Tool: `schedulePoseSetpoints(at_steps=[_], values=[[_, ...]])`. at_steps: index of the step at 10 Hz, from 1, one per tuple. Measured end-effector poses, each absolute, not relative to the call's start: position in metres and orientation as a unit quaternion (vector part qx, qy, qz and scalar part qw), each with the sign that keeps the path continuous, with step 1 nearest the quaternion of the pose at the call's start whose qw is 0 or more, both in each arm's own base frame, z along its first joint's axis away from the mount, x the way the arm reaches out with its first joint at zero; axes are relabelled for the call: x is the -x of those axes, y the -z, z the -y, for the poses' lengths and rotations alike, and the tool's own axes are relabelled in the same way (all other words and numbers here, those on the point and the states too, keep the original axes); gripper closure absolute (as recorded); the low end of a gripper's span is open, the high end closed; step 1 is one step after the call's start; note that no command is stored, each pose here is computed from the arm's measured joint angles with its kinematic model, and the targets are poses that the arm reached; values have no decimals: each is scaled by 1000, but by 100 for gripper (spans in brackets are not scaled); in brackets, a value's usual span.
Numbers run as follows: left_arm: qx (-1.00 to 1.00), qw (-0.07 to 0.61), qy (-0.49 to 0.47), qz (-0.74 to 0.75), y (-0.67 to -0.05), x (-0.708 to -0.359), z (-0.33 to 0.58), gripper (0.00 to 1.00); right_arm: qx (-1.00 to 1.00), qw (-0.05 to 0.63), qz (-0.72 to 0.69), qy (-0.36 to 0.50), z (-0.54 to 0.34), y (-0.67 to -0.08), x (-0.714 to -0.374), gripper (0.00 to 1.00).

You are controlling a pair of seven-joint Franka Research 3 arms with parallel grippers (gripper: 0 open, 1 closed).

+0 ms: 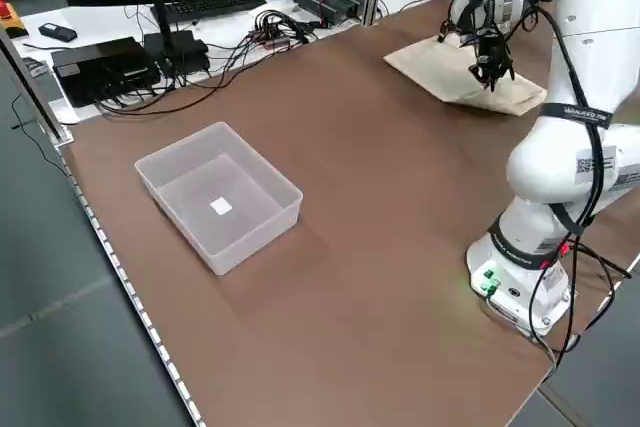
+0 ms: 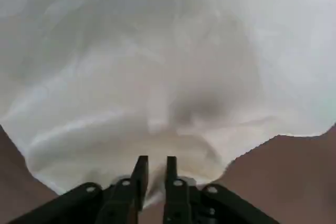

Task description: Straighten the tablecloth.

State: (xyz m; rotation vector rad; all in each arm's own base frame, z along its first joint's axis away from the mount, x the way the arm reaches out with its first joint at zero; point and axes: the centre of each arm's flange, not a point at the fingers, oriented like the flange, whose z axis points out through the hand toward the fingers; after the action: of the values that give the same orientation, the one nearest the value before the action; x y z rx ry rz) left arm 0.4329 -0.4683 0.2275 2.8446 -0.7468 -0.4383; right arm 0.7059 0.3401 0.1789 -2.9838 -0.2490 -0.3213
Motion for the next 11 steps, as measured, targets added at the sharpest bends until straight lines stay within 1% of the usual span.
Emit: schedulePoseSetpoints(at_steps=[1,2,3,4,5,6,8,9,11], values=[[-951,76,161,251,-228,-432,466,58,989,65,83,107,-340,-179,-706,91],[-950,70,172,250,-233,-435,462,41,989,65,83,107,-341,-179,-706,88],[-952,70,170,246,-244,-444,459,29,988,67,83,112,-342,-182,-707,73],[-955,73,158,239,-259,-455,454,13,987,69,83,118,-342,-188,-709,67],[-961,77,141,226,-278,-472,442,1,986,71,83,126,-343,-199,-713,66],[-967,77,115,212,-303,-494,422,0,985,72,83,130,-343,-211,-715,62],[-978,38,33,205,-368,-540,368,0,986,67,81,126,-337,-233,-716,55],[-981,26,3,195,-398,-551,347,0,988,63,80,119,-332,-241,-712,50],[-987,19,-27,157,-451,-571,298,0,990,61,78,99,-306,-257,-698,37]])
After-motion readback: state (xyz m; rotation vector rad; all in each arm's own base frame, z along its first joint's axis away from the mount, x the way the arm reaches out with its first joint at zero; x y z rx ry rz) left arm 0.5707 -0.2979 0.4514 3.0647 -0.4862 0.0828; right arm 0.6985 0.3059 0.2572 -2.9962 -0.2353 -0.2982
